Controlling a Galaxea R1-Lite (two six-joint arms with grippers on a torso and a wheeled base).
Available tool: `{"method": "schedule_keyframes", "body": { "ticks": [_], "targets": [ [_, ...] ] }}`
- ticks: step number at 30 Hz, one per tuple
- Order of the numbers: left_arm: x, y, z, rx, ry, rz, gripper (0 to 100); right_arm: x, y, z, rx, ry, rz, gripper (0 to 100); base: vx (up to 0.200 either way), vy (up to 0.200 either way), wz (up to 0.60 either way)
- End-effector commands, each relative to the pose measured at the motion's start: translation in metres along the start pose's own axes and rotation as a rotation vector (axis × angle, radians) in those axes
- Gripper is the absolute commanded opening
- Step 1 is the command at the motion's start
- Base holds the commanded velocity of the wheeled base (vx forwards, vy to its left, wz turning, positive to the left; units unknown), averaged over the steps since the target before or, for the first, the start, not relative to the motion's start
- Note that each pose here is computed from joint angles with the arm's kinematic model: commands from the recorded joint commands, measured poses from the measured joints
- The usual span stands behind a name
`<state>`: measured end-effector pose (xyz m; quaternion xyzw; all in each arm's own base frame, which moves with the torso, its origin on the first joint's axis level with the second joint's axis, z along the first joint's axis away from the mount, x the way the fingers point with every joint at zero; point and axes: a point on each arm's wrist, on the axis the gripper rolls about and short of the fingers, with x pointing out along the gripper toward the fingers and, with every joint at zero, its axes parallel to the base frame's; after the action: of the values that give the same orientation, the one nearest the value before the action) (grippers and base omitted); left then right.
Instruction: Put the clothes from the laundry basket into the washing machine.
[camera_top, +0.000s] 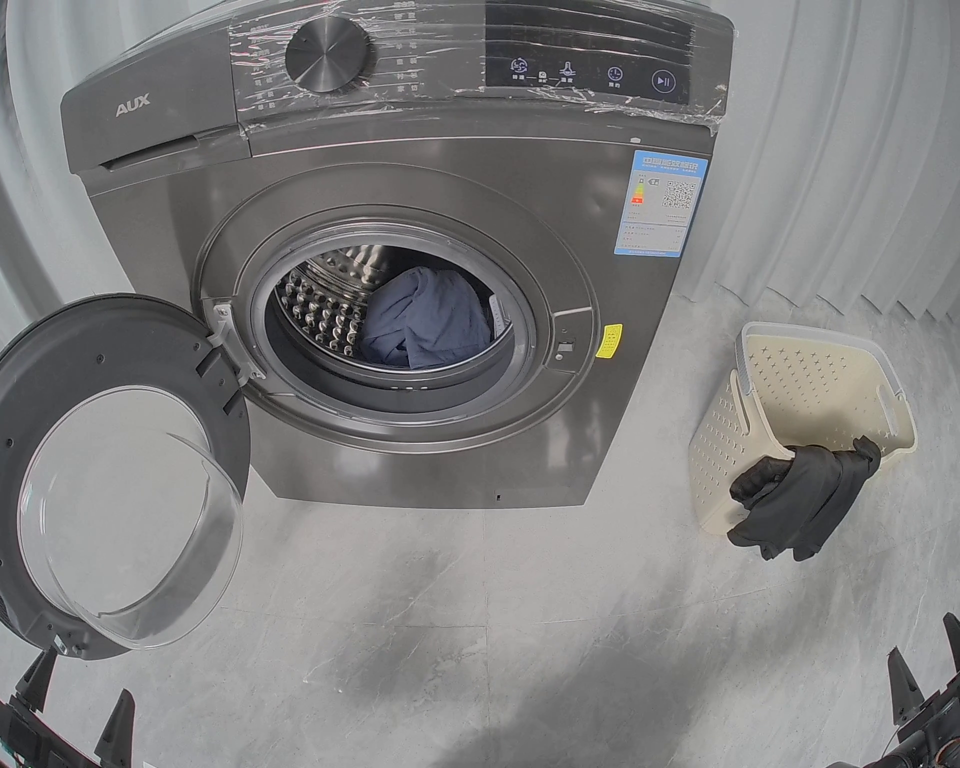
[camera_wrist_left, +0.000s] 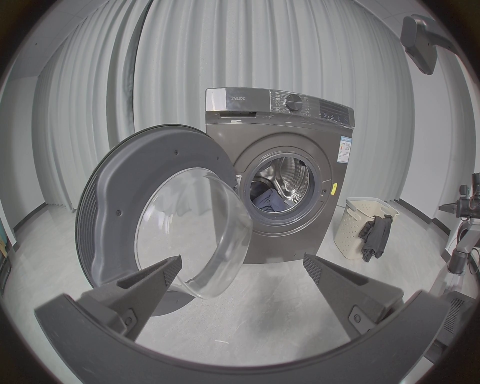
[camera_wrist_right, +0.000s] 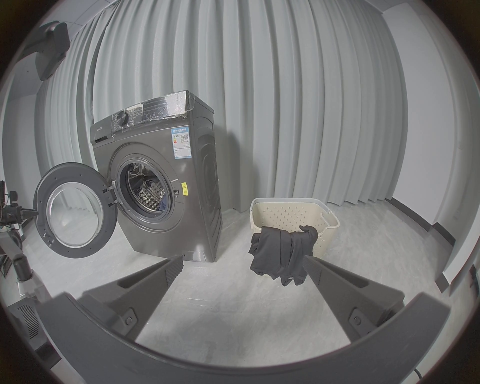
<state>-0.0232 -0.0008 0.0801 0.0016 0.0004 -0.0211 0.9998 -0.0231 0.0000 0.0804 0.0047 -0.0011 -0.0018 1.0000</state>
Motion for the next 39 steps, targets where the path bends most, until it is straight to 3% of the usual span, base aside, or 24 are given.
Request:
{"method": "schedule_keyframes", "body": {
  "ticks": [1,15,39],
  "targets": [
    [0.0004,0.0,-0.0048,0.0,0.005,0.001,100,0.0005,-0.0001,-0.0052,0.0,0.007,0.0,100,0.0,-0.2,0.0],
    [0.0004,0.0,-0.0048,-0.002,0.005,0.001,100,0.0005,-0.0001,-0.0052,0.0,0.007,0.0,100,0.0,-0.029,0.0],
    [0.0003,0.0,-0.0048,-0.002,0.005,-0.001,100,0.0005,-0.0001,-0.0052,0.0,0.007,0.0,100,0.0,-0.2,0.0]
  ]
}}
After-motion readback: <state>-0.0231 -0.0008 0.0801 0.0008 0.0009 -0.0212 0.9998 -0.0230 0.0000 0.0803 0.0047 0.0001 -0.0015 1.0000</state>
